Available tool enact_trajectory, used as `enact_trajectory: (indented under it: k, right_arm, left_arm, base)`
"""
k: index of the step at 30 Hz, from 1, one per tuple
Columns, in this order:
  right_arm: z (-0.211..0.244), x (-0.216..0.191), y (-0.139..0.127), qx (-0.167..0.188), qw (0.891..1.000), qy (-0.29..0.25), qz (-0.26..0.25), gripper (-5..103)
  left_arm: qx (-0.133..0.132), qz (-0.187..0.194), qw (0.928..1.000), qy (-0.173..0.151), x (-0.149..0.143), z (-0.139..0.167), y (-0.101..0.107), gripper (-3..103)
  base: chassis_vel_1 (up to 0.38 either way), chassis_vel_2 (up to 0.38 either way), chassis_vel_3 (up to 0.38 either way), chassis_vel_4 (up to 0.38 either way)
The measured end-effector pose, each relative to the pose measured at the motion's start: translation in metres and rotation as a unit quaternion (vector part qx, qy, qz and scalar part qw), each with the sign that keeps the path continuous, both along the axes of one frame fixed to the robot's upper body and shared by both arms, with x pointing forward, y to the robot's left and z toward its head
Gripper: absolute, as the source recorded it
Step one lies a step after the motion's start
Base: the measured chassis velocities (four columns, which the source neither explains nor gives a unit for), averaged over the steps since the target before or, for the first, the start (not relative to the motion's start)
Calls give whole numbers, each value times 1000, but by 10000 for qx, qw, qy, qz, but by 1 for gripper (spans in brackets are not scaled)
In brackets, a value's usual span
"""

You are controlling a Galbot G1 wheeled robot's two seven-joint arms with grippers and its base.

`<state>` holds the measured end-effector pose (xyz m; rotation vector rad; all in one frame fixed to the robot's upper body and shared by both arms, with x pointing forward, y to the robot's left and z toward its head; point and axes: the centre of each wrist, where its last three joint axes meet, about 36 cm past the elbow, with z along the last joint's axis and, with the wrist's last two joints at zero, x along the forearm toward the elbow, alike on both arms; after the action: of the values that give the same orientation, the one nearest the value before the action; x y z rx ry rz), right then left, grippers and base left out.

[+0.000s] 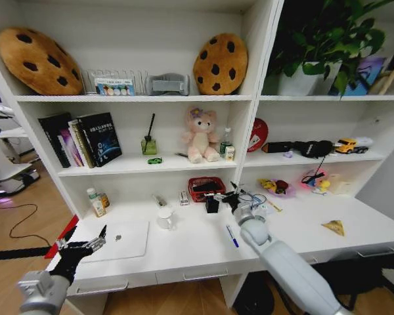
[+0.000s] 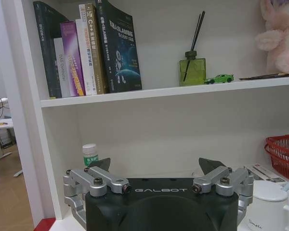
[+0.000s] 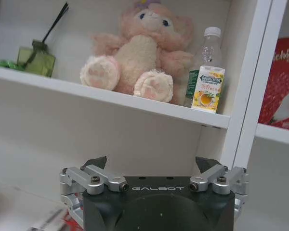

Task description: Organize the objects on the table.

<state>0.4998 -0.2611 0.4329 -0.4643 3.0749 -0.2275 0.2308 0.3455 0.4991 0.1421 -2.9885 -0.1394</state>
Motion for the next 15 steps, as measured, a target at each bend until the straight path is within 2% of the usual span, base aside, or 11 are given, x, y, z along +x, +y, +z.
enact_trajectory:
  k: [2, 3, 5, 6, 7, 9, 10, 11, 13, 14, 15]
  right_arm:
    - [1, -2, 4, 149, 9998, 122, -73, 100]
    - [4, -3, 7, 11, 9996, 208, -198, 100]
    - [8, 1, -6, -624, 9977, -108, -220, 100]
    - [8, 1, -6, -624, 9977, -108, -220, 100]
    - [15, 6, -23, -1281, 9909, -402, -88, 100]
    - [27, 10, -44, -1937, 9788, -654, 152, 100]
    - [27, 10, -44, -1937, 9788, -654, 152, 100]
    - [37, 12, -61, -2356, 9687, -658, 432, 100]
    - [57, 16, -84, -2765, 9564, -388, 858, 100]
    - [57, 16, -84, -2765, 9564, -388, 858, 100]
    - [68, 19, -91, -2905, 9502, -270, 1099, 100]
  left_arm:
    - [0, 0, 10000, 0, 0, 0, 0, 100]
    - [0, 0, 10000, 0, 0, 0, 0, 100]
    - [0, 0, 10000, 0, 0, 0, 0, 100]
    - [0, 0, 10000, 0, 0, 0, 0, 100]
    - [0, 0, 10000, 1, 0, 0, 0, 100]
    - [0, 0, 10000, 0, 0, 0, 0, 100]
    - [0, 0, 10000, 0, 0, 0, 0, 100]
    - [0, 0, 10000, 0, 0, 0, 0, 100]
    - [0, 0, 10000, 0, 0, 0, 0, 100]
    - [0, 0, 10000, 0, 0, 0, 0, 100]
    - [0, 0, 10000, 0, 0, 0, 0, 100]
  base:
    - [0, 0, 0, 0]
    - [0, 0, 0, 0]
    - [0, 0, 0, 0]
    - [0, 0, 0, 0]
    - [0, 0, 0, 0]
    - [0, 0, 0, 0]
    - [0, 0, 0, 0]
    - [0, 0, 0, 0]
    - [0, 0, 0, 0]
    - [0, 0, 0, 0]
    - [0, 0, 0, 0]
